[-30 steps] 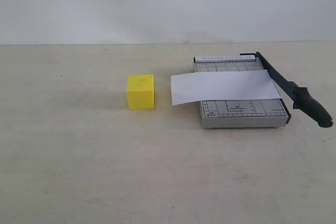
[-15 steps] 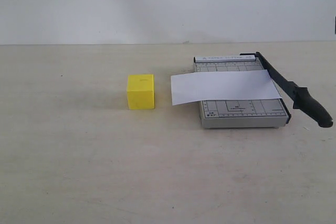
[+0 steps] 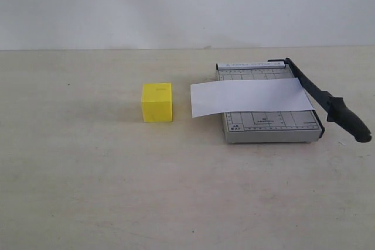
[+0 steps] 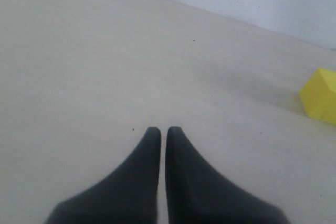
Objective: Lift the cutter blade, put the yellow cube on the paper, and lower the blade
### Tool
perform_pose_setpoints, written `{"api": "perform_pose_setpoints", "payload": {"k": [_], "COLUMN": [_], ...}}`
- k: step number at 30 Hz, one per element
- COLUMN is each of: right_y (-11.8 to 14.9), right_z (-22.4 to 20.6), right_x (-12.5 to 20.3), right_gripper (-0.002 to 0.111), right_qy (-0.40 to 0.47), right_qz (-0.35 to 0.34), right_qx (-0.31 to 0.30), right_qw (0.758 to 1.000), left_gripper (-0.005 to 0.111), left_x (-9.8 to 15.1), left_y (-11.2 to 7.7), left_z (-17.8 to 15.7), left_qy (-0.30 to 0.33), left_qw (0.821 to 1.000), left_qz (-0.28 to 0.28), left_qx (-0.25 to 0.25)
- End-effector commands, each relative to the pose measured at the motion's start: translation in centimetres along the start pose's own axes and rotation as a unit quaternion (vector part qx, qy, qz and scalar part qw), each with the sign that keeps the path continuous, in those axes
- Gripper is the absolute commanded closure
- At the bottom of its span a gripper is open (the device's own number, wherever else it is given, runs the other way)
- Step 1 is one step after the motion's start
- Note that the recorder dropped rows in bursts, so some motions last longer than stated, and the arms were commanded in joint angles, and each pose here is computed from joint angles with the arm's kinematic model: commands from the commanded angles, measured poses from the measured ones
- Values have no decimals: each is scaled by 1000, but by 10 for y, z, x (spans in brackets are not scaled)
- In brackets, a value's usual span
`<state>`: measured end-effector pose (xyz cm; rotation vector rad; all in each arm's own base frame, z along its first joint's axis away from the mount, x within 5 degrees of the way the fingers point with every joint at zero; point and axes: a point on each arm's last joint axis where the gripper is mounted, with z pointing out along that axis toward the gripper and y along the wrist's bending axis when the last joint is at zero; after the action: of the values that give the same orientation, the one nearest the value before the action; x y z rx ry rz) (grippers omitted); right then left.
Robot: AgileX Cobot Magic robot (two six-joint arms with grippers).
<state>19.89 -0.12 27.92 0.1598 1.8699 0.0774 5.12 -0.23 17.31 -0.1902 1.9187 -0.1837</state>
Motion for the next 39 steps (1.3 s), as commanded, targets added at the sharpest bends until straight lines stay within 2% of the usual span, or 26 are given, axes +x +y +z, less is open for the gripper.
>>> {"api": "perform_pose_setpoints", "payload": {"k": [1, 5, 9, 11, 14, 16, 18, 20, 23, 26, 27, 29, 39], "right_y": [-11, -19, -24, -21, -8, 0, 4, 3, -2, -3, -3, -3, -4], "right_z": [-7, -10, -12, -13, -12, -11, -11, -10, 2, 8, 12, 21, 42], "right_x": [28, 38, 30, 26, 27, 32, 35, 37, 58, 66, 71, 78, 100], "right_gripper": [57, 57, 57, 57, 57, 57, 57, 57, 57, 56, 51, 44, 47], "right_qy": [-17, -59, -128, -143, -119, -91, -78, -72, 29, 56, 76, 91, 135], "right_qz": [128, 239, 326, 282, 92, -1, -53, -57, -49, -61, -70, -67, -65], "right_qx": [31, 51, 50, 35, -12, -44, -60, -59, -38, -36, -35, -36, -41], "right_qw": [991, 968, 936, 948, 989, 995, 994, 994, 998, 996, 994, 993, 988], "left_gripper": [102, 102, 102, 102, 102, 102, 102, 102, 102, 102, 102, 102, 102], "left_x": [-2, -2, -2, -2, -2, -2, -2, -2, -2, -2, -2, -2, -2], "left_y": [-1, -1, -1, -1, -1, -1, -1, -1, -1, -1, -1, -1, -1], "left_z": [-1, -1, -1, -1, -1, -1, -1, -1, -1, -1, -1, -1, -1], "left_qy": [-10, -10, -10, -10, -10, -10, -10, -10, -10, -10, -10, -10, -10], "left_qw": [1000, 1000, 1000, 1000, 1000, 1000, 1000, 1000, 1000, 1000, 1000, 1000, 1000], "left_qz": [0, 0, 0, 0, 0, 0, 0, 0, 0, 0, 0, 0, 0], "left_qx": [4, 4, 4, 4, 4, 4, 4, 4, 4, 4, 4, 4, 4]}}
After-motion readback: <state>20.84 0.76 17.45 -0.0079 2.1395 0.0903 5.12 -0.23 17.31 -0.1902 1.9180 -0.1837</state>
